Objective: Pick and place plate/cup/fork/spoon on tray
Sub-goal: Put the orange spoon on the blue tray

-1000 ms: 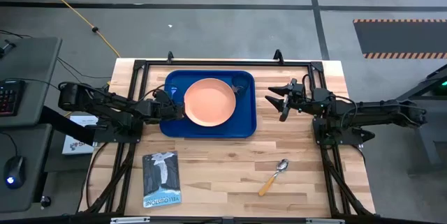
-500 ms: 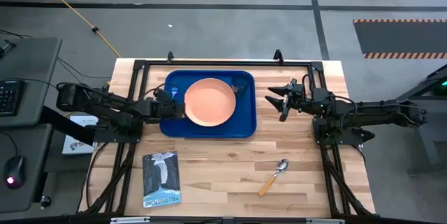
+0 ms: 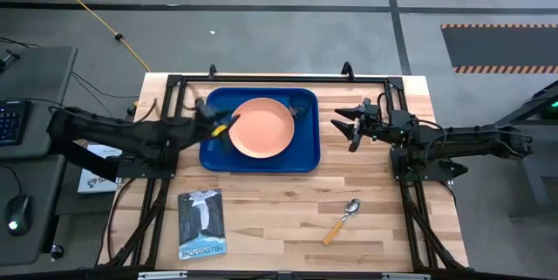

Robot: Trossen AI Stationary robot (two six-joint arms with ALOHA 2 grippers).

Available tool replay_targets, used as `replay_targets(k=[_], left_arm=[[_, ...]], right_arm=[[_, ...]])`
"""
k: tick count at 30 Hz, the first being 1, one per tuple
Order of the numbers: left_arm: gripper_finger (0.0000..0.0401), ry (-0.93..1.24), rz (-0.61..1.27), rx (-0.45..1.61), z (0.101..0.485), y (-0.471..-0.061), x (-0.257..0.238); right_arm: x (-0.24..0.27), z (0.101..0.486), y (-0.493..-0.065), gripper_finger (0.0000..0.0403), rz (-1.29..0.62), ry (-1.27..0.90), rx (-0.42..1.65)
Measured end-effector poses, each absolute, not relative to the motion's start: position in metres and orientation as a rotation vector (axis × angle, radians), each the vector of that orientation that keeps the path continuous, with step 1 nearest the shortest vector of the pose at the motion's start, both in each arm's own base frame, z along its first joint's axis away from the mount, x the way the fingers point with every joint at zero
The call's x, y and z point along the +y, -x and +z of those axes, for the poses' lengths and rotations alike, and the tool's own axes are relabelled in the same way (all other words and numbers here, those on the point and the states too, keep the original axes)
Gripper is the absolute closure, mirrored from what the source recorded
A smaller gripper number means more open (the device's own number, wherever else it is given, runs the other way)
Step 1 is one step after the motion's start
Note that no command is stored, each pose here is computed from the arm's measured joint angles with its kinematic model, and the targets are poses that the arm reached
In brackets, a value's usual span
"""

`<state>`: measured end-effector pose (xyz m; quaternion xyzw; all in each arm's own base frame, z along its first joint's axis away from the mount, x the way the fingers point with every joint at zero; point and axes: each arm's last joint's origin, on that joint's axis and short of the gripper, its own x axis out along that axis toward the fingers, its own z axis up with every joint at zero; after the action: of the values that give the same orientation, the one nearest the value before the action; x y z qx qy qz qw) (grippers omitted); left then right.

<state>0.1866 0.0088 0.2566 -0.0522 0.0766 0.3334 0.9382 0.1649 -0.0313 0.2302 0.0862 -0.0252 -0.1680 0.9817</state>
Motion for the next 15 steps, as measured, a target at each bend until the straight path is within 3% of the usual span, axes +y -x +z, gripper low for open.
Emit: replay_targets(k=[8,15], left_arm=[[0.0284,-0.046,0.161,-0.019,0.261,-0.162,-0.016],[0.0284,-0.051,0.142,-0.041,0.263,-0.158,-0.017]], right_arm=[[-0.031,0.231,-0.165,0.0206,-0.338,-0.174,-0.055],[-0.031,0.231,-0.165,0.0206,-0.338,-0.163,-0.058]])
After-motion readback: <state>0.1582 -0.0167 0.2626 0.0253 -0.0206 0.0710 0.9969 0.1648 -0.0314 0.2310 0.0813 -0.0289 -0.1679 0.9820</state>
